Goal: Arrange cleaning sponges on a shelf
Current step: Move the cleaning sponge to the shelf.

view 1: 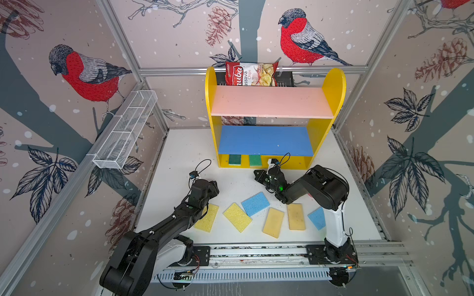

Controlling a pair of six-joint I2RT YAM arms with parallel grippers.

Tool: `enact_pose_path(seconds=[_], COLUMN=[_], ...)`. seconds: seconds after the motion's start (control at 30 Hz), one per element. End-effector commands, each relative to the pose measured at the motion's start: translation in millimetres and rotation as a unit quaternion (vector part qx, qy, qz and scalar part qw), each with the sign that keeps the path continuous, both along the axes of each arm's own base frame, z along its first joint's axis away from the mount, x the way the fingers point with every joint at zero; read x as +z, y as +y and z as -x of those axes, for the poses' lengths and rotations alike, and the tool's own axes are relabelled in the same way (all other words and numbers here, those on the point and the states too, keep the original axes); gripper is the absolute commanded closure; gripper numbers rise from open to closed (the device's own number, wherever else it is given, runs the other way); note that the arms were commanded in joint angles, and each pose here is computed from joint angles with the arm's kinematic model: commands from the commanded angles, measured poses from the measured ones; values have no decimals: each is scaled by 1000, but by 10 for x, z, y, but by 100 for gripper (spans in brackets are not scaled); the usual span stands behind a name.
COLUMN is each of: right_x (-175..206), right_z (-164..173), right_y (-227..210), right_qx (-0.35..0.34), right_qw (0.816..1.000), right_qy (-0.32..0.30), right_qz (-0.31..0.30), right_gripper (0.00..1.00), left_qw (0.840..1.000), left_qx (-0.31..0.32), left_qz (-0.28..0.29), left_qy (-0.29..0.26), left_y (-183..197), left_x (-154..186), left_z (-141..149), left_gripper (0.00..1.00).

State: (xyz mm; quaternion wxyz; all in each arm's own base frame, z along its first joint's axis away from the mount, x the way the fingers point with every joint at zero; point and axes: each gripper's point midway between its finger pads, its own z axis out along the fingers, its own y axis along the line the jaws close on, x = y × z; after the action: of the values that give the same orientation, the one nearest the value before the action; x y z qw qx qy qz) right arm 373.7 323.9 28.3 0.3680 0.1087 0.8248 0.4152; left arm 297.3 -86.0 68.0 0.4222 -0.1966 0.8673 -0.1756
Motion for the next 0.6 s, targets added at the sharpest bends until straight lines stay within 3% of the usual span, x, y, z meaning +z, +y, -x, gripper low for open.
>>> enact_pose_path(seconds=[0.0,0.57], right_x=[-330,-470], right_z=[68,-68], right_y=[-118,-114], right_qx=[-9,-13], right_qw=[998,997], right_qy=[49,65], right_qz=[39,26], right_gripper=[94,93], left_qw=[1000,999], left_qx=[8,14], left_qz=[-5,10], left_qy=[-4,31], left_y=[26,-22], left_x=[8,-224], left_z=[-34,-59], left_gripper=[38,38])
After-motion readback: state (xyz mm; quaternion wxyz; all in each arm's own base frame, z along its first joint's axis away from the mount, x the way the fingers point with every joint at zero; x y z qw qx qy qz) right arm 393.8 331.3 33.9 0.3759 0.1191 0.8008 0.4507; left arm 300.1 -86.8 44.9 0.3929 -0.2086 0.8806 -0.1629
